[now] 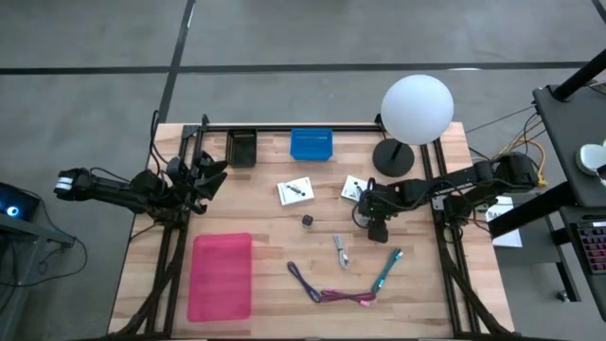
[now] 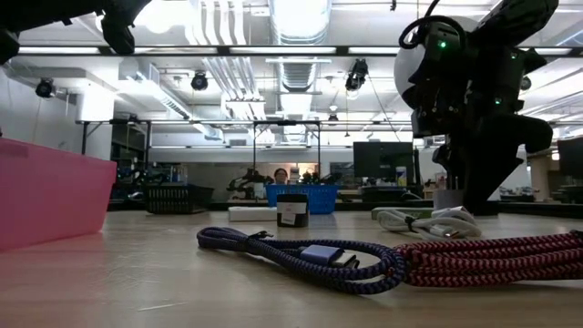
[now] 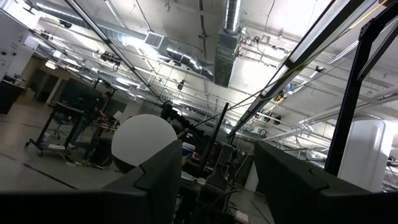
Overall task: Pick and place items into bin
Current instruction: Put the white charger adapter into the black bin
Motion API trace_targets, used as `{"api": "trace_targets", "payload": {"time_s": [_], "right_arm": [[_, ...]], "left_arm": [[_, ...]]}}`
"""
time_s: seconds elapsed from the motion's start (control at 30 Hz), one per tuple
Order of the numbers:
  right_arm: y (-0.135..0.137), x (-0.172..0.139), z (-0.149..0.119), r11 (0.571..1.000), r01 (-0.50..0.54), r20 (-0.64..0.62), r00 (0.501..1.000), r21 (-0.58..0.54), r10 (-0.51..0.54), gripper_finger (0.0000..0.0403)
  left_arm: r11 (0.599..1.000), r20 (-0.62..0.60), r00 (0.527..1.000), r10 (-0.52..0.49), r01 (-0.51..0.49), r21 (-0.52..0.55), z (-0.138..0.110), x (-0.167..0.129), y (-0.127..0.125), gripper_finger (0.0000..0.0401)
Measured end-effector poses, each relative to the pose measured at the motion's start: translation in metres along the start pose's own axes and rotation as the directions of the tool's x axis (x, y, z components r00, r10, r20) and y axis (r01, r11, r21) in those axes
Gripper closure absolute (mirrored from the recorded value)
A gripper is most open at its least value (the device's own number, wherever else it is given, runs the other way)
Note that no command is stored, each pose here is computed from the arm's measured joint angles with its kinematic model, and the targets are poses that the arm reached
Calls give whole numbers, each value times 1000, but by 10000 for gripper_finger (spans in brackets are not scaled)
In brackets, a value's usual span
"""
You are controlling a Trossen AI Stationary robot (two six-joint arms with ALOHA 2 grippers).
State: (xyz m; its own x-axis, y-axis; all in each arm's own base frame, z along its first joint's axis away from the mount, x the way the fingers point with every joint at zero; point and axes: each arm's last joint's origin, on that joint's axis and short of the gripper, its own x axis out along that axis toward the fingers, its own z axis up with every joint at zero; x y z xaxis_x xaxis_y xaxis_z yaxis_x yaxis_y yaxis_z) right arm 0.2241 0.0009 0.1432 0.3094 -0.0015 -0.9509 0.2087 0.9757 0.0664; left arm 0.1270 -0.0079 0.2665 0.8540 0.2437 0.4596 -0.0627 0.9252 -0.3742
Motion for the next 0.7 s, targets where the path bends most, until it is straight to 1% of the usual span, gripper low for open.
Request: {"api": "trace_targets", "payload": {"time_s": [0.37,0.7], "right_arm": [[0,0,2,1000,-4,16,1000,3,4,294],[2,-1,9,996,-30,91,996,83,22,293]], "left_arm": [[1000,-1,1000,0,0,2,0,0,0,217],[1000,-1,1000,0,0,3,0,0,0,217]]}}
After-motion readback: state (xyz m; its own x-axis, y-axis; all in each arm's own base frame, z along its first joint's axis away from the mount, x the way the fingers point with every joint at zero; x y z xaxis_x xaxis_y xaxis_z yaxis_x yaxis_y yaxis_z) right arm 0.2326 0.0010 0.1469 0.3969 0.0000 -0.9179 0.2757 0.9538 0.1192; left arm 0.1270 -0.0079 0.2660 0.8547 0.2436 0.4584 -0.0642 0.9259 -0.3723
